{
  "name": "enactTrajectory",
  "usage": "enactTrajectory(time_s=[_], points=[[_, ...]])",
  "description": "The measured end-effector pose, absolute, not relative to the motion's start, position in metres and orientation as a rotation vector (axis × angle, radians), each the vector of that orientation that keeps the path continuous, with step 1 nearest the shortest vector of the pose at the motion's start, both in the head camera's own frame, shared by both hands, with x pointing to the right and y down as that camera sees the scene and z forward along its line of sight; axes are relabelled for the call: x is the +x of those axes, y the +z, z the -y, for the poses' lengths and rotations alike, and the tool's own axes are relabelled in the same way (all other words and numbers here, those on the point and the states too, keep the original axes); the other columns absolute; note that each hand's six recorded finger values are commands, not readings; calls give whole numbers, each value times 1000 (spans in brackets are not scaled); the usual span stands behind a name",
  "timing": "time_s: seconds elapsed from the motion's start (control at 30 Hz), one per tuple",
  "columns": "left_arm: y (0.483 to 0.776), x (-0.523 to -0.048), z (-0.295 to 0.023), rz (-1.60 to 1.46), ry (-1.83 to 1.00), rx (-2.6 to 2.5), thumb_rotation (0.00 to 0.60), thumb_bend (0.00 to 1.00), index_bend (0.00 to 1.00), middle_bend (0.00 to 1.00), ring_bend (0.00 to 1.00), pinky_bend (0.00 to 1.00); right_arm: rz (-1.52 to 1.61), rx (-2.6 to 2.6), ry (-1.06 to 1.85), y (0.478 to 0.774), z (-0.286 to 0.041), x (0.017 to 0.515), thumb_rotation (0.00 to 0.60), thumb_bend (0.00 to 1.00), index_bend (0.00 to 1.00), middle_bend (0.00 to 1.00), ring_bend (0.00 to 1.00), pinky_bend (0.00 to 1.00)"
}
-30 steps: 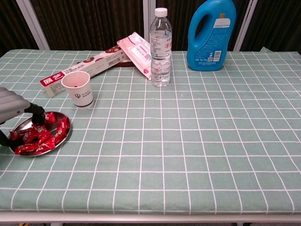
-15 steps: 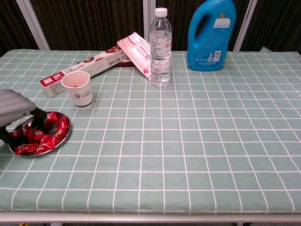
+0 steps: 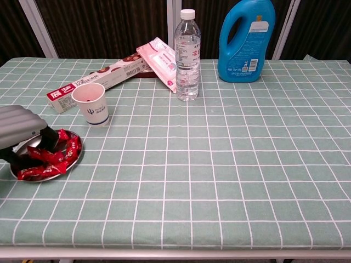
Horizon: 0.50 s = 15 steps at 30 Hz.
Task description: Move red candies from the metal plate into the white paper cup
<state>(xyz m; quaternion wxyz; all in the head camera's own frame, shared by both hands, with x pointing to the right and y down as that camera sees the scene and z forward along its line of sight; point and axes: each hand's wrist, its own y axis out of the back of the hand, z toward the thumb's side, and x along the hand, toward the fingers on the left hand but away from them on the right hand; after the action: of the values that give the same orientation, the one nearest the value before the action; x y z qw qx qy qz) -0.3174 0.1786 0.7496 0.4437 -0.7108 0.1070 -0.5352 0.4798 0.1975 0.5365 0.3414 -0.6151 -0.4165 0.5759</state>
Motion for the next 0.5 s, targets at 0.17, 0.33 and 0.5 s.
enactTrajectory(time_s=[0.17, 0.33, 0.5], points=[[733, -313, -167, -350, -1293, -1795, 600, 419, 660, 700, 992, 1000, 1083, -1601, 1495, 536, -197, 480, 600, 93, 18, 135, 60, 379], [711, -309, -141, -444, -1253, -1804, 600, 419, 660, 700, 992, 1000, 1082, -1603, 1495, 537, -197, 481, 600, 94, 19, 135, 60, 379], [695, -296, -113, -499, -1208, -1795, 600, 417, 660, 700, 992, 1000, 1086, -1600, 1498, 537, -198, 482, 600, 94, 19, 135, 60, 379]])
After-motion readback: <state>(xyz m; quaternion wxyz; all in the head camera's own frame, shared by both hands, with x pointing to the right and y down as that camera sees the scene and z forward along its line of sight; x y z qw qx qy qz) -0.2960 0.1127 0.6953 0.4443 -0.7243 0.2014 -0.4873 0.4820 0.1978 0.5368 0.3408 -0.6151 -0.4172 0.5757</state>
